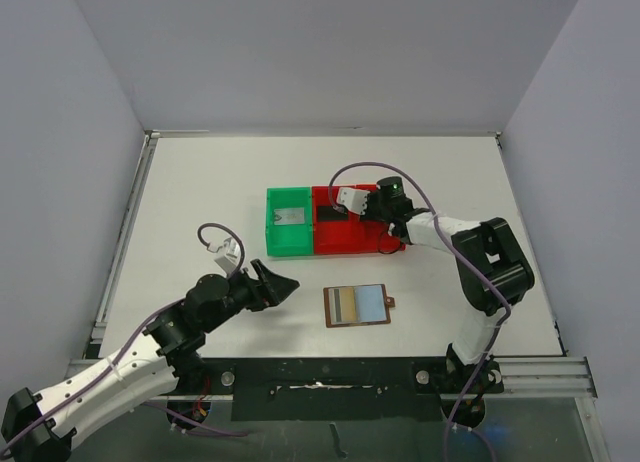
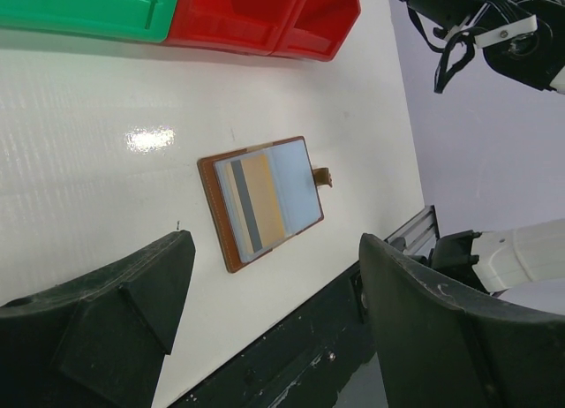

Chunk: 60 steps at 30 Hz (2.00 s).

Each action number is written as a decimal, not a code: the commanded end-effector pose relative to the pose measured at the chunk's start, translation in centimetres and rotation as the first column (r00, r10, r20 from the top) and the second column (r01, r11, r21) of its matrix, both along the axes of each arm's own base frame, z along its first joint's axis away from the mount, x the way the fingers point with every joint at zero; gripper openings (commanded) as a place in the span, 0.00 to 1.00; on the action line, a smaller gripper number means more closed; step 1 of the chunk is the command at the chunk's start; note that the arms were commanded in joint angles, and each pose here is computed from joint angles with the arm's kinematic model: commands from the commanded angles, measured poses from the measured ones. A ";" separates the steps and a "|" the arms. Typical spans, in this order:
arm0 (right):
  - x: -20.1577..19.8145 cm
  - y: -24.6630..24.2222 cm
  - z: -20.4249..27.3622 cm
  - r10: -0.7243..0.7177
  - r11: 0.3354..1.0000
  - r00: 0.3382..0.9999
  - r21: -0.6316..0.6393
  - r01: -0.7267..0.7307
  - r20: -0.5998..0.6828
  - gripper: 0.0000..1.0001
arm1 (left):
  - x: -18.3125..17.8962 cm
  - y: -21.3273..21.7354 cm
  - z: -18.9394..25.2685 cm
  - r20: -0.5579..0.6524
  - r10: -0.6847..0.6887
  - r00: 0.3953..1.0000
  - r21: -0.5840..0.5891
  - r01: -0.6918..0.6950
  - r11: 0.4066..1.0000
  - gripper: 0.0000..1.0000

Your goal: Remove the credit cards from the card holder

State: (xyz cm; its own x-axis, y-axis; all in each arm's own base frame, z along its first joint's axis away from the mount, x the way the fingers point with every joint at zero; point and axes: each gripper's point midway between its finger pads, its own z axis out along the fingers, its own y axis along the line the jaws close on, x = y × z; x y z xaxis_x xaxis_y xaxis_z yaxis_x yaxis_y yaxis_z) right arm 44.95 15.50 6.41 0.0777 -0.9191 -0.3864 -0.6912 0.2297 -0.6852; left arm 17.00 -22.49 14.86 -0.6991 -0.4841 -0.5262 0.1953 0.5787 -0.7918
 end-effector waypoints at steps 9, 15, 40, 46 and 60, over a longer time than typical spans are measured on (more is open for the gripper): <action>1.5 0.6 0.8 0.031 0.999 0.999 -0.010 -0.031 0.015 0.13 | -0.3 0.1 1.4 0.021 0.004 1.000 -0.058 -0.003 0.998 0.74; 1.3 0.7 0.3 0.041 0.999 0.999 -0.011 -0.041 -0.005 0.23 | -0.4 0.0 1.4 0.016 -0.005 1.000 -0.057 0.006 0.998 0.74; 0.9 0.8 0.0 0.069 0.996 0.990 0.065 -0.061 -0.120 0.45 | -1.3 -1.6 1.0 -0.002 -0.101 0.995 -0.055 0.101 0.993 0.74; 1.0 1.3 0.0 0.086 0.993 0.987 0.086 -0.075 -0.135 0.46 | -1.4 -2.3 1.3 -0.008 -0.135 0.991 -0.056 0.134 0.989 0.74; 1.4 1.4 2.3 0.078 0.982 0.989 0.178 -0.056 -0.122 0.57 | -1.5 -2.5 1.8 -0.004 -0.137 0.991 -0.053 0.137 0.989 0.74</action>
State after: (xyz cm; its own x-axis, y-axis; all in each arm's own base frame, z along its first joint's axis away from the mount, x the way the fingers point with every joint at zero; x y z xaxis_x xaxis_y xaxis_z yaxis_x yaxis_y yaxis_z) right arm 44.73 16.21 5.06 0.0408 -0.8711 -0.4895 -0.8333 0.2407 -0.4977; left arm 15.02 -23.95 13.13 -0.7947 -0.3922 -0.4633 0.1881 0.5666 -0.8022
